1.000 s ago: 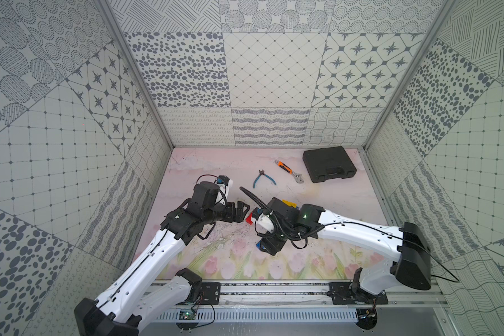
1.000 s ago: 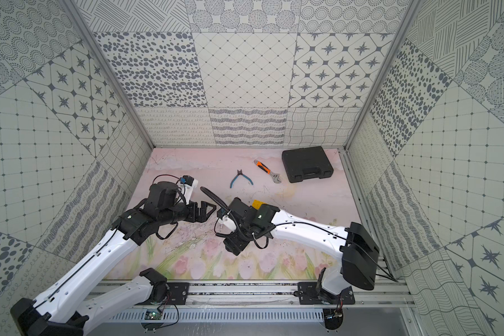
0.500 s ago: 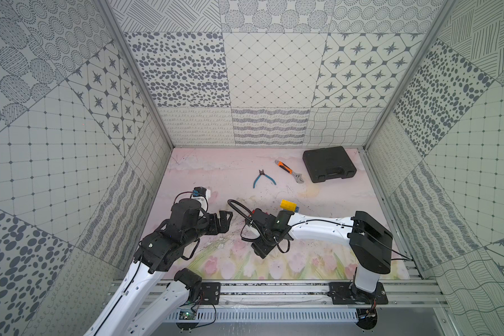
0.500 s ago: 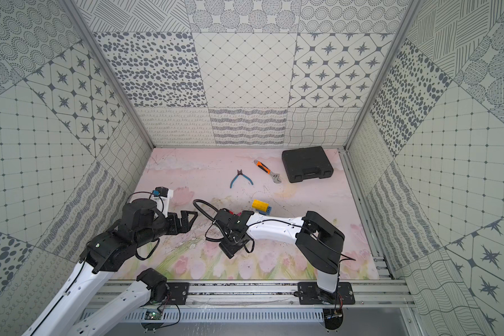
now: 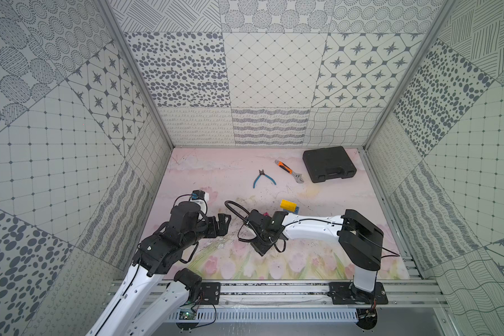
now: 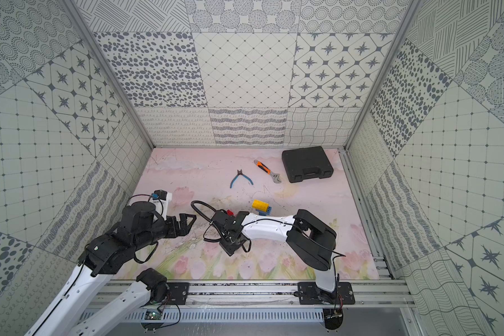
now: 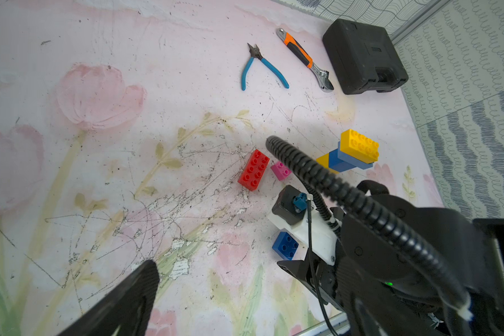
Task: Assemble a spoon with lego
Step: Pick up the lego brick from the center of the board.
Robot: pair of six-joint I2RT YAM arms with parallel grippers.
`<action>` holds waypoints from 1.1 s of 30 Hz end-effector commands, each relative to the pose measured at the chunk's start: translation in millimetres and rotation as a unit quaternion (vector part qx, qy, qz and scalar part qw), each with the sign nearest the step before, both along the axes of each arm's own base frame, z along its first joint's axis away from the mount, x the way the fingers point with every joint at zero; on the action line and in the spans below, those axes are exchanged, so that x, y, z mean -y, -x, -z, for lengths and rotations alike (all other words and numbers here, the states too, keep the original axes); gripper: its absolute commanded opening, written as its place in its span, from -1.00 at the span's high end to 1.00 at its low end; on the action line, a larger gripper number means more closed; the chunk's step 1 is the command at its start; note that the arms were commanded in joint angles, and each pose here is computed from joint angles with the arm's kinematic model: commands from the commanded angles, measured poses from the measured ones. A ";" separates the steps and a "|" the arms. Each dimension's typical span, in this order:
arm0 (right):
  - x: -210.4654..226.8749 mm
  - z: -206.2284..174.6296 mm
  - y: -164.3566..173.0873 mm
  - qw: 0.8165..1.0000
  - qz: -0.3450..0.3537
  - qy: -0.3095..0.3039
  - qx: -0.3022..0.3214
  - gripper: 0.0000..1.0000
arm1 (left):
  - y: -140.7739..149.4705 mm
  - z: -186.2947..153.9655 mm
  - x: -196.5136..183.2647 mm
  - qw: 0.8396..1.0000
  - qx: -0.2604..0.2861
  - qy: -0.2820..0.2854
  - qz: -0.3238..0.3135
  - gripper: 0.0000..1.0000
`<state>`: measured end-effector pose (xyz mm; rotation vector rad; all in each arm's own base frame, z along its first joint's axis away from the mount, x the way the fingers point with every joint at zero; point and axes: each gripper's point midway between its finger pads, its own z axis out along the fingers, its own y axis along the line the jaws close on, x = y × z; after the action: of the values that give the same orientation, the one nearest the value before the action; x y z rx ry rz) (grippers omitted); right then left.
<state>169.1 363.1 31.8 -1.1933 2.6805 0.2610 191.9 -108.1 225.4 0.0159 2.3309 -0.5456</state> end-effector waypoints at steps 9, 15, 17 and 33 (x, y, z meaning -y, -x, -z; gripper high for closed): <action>-10.9 0.4 -8.1 1.000 -0.009 -0.006 0.020 0.14 | 2.1 5.7 -4.9 1.000 -0.005 -0.013 -0.004 -0.96; -11.5 -0.3 -8.3 1.000 -0.012 -0.005 0.020 0.30 | 2.7 6.0 -6.1 1.000 -0.005 -0.016 -0.004 -0.96; -10.5 -2.3 -8.3 1.000 -0.013 -0.003 0.021 0.33 | 3.2 5.5 -6.1 1.000 -0.004 -0.016 -0.003 -0.97; 0.6 -121.7 -25.8 0.992 -0.017 -0.108 0.055 0.47 | -4.6 -17.5 7.1 0.999 0.029 0.015 0.017 -0.97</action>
<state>185.7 368.3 113.8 -1.1850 2.5259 0.3885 188.2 -106.9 221.9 0.0192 2.3489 -0.5411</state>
